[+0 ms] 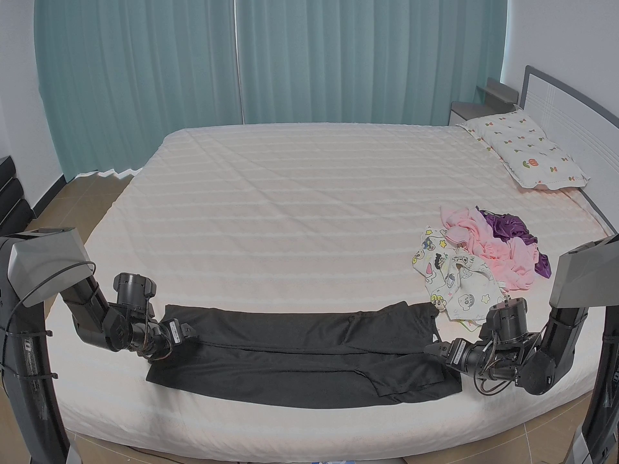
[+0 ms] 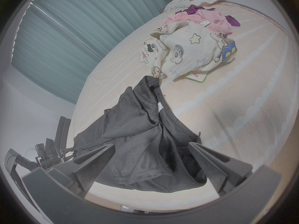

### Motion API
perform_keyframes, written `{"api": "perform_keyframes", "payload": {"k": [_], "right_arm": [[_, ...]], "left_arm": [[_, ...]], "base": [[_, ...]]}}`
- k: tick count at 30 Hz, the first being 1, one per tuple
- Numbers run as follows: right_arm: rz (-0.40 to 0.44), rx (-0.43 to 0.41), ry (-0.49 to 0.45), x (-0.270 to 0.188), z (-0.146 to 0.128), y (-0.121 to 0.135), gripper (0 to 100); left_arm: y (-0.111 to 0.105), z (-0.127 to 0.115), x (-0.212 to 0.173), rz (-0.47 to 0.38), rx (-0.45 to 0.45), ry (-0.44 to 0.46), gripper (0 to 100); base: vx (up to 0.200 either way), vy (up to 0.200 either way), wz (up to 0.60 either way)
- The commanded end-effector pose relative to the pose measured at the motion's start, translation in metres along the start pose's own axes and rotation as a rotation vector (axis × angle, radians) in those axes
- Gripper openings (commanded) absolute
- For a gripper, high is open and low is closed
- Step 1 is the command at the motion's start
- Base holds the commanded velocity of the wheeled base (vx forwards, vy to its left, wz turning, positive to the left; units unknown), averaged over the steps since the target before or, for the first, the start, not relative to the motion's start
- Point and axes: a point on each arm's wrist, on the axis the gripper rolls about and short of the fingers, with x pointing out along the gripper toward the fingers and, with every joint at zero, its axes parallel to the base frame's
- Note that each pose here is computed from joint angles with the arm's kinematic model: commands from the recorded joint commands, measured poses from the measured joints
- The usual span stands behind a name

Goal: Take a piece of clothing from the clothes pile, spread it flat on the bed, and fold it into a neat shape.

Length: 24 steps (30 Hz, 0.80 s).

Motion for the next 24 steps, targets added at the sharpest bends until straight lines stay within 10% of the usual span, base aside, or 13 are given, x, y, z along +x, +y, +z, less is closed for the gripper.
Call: {"api": "perform_keyframes", "payload": {"k": [1,5,6,24], "right_arm": [[0.004,0.0,-0.005,0.001,0.0,0.0,100],[0.008,0.0,-0.009,0.001,0.0,0.0,100],[0.008,0.0,-0.009,0.001,0.0,0.0,100],[0.007,0.0,-0.008,0.001,-0.001,-0.001,100]], "left_arm": [[0.002,-0.002,0.006,0.008,-0.002,0.012,100],[0.004,-0.003,0.006,0.014,-0.006,0.014,100],[0.004,-0.002,0.005,0.015,-0.007,0.012,0],[0.011,0.009,-0.013,0.046,-0.032,-0.042,0]], "base": [[0.0,0.0,0.0],[0.0,0.0,0.0],[0.0,0.0,0.0],[0.0,0.0,0.0]]}}
